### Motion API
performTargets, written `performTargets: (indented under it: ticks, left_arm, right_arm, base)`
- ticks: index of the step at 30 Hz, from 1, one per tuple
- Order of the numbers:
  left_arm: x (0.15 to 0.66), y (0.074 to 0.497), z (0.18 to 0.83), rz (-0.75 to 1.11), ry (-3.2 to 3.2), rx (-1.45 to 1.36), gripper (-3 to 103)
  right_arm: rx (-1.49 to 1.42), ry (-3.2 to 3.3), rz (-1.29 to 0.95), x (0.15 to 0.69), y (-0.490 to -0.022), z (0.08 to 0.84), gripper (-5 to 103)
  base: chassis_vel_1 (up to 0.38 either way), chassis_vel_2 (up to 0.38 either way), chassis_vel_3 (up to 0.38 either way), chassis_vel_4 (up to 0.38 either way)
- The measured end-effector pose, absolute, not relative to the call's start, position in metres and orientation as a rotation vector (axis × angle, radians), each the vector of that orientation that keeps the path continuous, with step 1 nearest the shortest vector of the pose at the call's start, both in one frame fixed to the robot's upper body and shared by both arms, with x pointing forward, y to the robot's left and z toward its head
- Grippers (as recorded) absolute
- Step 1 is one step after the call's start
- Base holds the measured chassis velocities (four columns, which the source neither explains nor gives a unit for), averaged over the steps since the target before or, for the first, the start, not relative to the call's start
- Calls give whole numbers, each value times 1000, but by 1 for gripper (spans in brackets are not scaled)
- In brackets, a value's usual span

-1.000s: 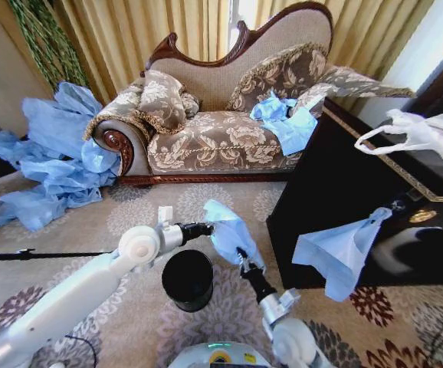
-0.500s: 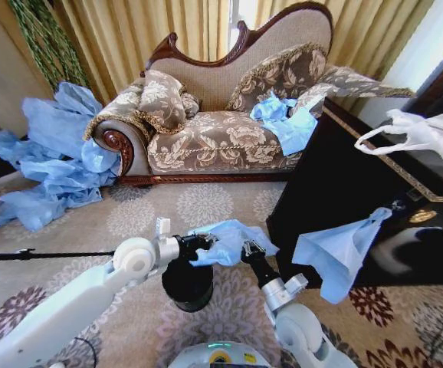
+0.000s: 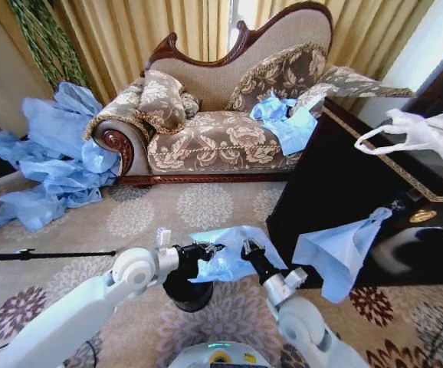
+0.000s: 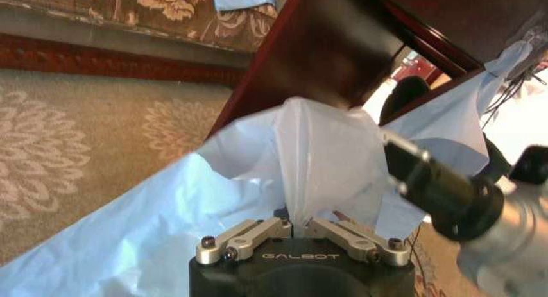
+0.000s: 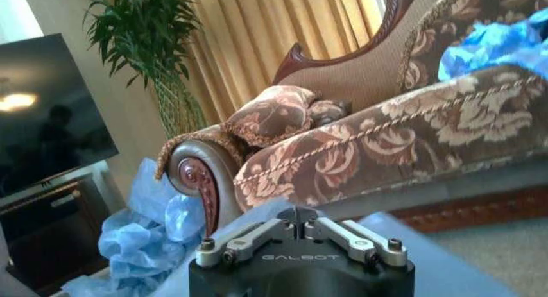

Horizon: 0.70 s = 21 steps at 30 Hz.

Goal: Place a garbage bag over the trash bin.

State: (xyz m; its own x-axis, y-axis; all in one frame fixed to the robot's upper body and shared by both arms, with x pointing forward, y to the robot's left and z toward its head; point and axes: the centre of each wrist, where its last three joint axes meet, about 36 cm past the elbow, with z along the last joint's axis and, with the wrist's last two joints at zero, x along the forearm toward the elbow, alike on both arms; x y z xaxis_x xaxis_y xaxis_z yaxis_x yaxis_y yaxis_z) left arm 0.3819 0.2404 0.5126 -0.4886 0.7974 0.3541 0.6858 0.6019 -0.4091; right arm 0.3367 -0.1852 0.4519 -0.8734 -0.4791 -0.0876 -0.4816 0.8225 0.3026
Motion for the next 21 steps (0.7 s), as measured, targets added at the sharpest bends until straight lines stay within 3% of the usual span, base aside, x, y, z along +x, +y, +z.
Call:
performTargets:
  ticks: [12, 21]
  left_arm:
    - [394, 246, 505, 296, -2357, -1121, 0]
    - [397, 247, 493, 290, -2362, -1089, 0]
  right_arm:
    - [-829, 3013, 473, 311, -189, 453, 0]
    - [-745, 2974, 444, 317, -217, 485, 0]
  base:
    - [0, 0, 0, 0]
    - [0, 0, 0, 0]
